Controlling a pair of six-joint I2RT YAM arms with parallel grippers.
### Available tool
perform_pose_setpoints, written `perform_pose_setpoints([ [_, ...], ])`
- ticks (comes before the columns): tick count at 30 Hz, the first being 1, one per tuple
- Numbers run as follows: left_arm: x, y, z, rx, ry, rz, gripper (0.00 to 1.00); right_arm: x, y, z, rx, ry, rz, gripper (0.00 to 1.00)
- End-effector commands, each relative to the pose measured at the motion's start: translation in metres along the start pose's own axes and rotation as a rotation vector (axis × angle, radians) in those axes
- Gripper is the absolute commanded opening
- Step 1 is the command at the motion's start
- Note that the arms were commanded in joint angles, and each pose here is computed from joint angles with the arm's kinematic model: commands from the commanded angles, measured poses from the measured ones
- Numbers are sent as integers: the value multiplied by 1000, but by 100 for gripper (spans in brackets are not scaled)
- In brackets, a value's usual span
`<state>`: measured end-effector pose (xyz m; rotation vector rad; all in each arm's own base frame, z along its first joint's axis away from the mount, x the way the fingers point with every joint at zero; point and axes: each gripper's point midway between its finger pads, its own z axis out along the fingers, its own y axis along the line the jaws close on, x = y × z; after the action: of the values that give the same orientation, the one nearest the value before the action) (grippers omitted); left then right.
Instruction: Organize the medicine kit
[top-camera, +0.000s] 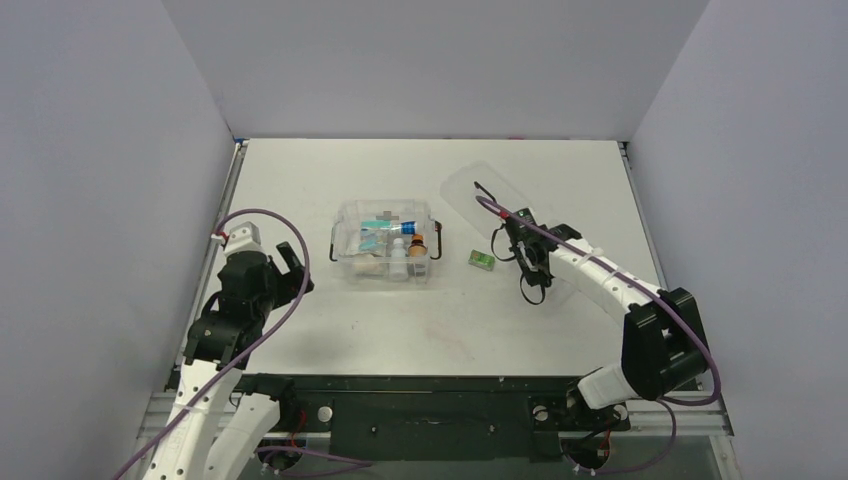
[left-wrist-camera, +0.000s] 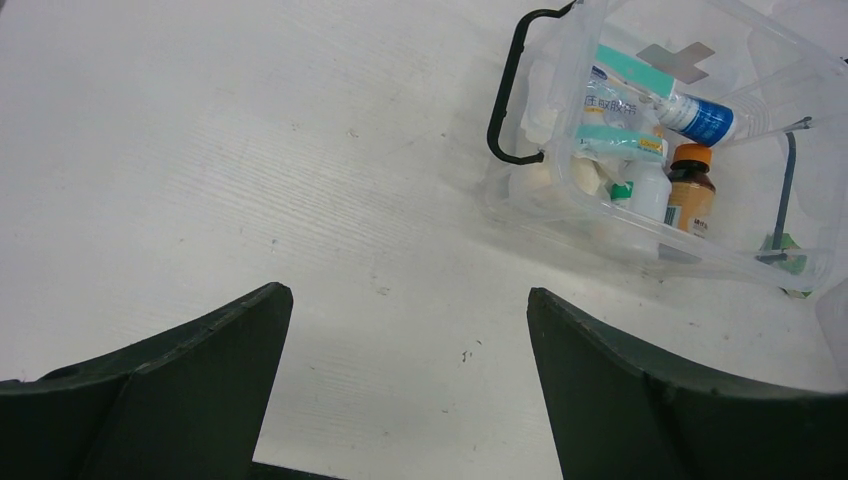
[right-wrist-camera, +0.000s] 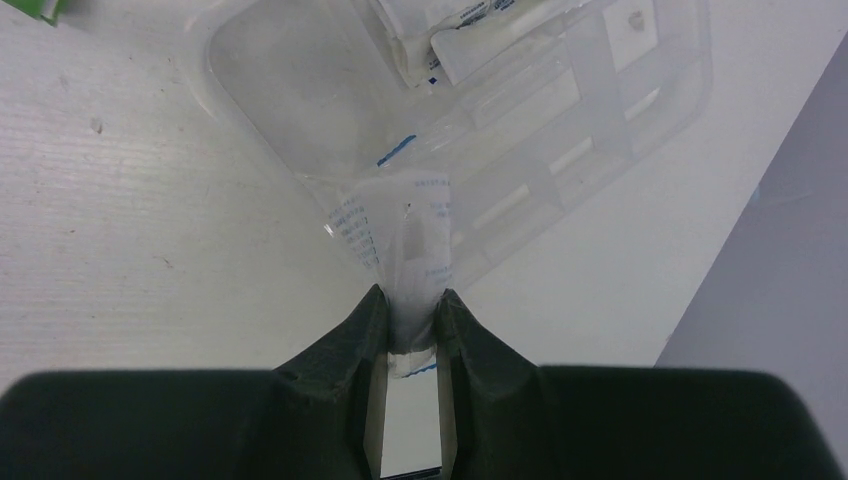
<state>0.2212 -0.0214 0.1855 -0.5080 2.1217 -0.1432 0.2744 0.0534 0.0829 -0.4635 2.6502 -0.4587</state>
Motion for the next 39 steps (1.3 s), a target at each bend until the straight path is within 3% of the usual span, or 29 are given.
perform_pose_setpoints([
  [1,-13,-11,-7,44,-41,-2,87,3,0,3,-26,30,-57,1],
  [22,-13,-11,-7,47,-44,1,87,-10,25,32,-137,86,-147,0],
  [39,-12,-10,-5,40,-38,0,87,-23,86,25,-425,59,-52,2],
])
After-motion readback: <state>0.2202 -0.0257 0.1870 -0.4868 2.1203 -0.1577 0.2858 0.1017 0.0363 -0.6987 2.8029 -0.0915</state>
